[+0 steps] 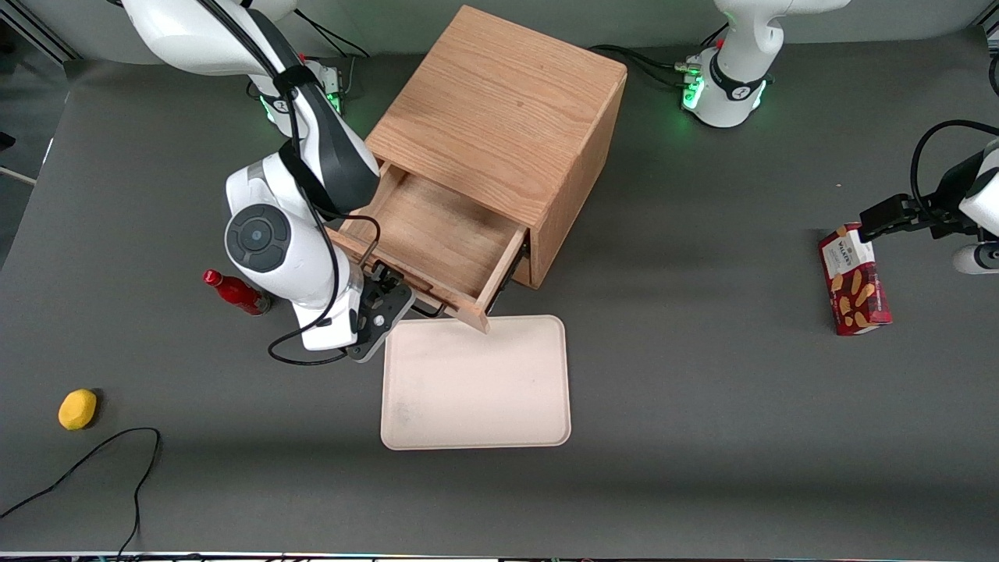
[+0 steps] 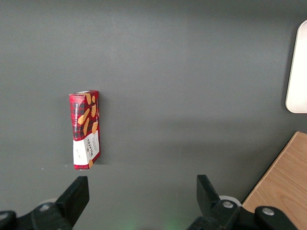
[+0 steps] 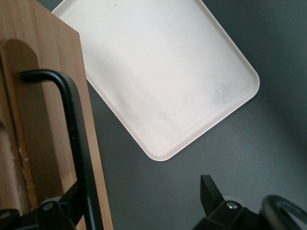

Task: Open upper drawer
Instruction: 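Pull the upper drawer outward from the cabinet with the right gripper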

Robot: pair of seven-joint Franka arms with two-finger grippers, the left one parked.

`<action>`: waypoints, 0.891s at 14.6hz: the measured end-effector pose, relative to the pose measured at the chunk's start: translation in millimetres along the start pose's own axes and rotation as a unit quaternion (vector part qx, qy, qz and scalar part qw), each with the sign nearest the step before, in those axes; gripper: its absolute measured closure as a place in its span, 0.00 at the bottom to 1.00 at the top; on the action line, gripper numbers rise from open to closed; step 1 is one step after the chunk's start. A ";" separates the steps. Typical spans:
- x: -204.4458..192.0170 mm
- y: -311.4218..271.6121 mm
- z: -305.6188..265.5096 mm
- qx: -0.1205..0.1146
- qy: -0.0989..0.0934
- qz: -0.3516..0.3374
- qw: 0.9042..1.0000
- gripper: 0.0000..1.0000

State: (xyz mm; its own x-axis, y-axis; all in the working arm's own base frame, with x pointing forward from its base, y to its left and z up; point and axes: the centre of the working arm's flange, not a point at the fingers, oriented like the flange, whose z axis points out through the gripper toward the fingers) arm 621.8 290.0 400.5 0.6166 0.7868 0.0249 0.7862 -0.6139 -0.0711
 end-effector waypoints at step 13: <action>-2.7 38.8 1.4 0.000 0.000 0.014 1.000 0.00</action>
State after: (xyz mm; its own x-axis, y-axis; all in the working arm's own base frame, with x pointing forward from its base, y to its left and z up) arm 650.5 264.1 396.3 0.6385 0.7692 0.0233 0.7686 -0.6358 -0.0713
